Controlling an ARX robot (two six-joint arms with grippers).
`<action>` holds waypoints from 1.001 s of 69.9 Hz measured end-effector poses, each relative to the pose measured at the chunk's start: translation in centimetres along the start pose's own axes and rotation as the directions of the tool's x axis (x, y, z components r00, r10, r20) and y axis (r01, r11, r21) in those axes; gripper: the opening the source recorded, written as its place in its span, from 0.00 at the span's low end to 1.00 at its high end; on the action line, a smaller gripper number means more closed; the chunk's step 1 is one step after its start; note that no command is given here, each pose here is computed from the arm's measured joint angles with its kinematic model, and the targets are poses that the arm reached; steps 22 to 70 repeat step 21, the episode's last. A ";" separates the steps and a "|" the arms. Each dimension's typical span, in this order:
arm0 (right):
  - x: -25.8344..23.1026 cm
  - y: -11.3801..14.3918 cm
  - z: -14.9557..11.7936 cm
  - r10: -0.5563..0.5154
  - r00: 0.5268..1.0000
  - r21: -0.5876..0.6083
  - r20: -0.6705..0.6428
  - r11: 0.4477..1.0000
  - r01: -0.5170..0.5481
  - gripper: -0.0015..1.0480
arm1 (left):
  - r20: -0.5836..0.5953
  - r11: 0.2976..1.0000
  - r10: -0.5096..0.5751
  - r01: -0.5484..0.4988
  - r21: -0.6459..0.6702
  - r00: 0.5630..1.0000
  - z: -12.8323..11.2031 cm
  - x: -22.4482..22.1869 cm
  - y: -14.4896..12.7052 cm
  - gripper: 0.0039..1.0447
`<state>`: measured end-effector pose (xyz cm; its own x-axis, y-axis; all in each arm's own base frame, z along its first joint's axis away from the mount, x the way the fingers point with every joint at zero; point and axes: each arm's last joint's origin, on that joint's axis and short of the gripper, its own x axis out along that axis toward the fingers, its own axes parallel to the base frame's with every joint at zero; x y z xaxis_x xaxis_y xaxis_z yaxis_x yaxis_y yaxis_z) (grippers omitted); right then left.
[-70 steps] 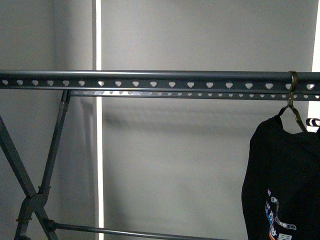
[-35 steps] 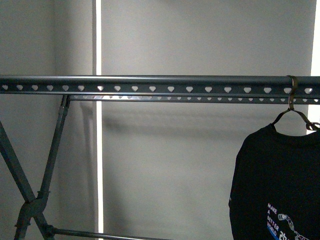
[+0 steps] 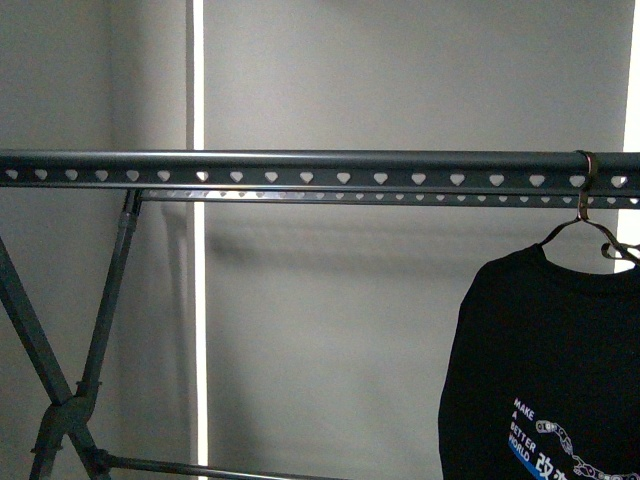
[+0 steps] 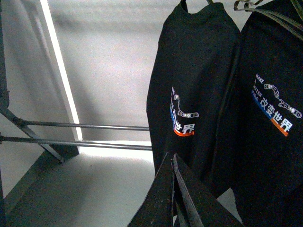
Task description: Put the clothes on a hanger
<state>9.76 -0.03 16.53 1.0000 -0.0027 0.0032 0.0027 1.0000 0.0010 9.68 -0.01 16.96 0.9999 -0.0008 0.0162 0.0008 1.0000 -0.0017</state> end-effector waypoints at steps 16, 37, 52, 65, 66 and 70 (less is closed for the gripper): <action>0.0 0.0 0.0 0.000 1.000 0.000 0.000 1.000 0.000 0.02 | 0.000 1.000 0.000 0.000 0.000 1.000 0.0 0.0 0.0 0.03; 0.0 0.0 0.0 0.000 1.000 -0.001 0.000 1.000 0.000 0.15 | 0.000 1.000 0.000 0.000 0.000 1.000 0.0 0.0 0.0 0.10; 0.0 0.0 0.0 0.000 1.000 -0.001 0.000 1.000 0.000 0.15 | 0.000 1.000 0.000 0.000 0.000 1.000 0.0 0.0 0.0 0.10; 0.0 0.0 0.0 0.000 1.000 -0.001 0.000 1.000 0.000 0.15 | 0.000 1.000 0.000 0.000 0.000 1.000 0.0 0.0 0.0 0.10; 0.0 0.0 0.0 0.000 1.000 -0.001 0.000 1.000 0.000 0.15 | 0.000 1.000 0.000 0.000 0.000 1.000 0.0 0.0 0.0 0.10; 0.0 0.0 0.0 0.000 1.000 -0.001 0.000 1.000 0.000 0.15 | 0.000 1.000 0.000 0.000 0.000 1.000 0.0 0.0 0.0 0.10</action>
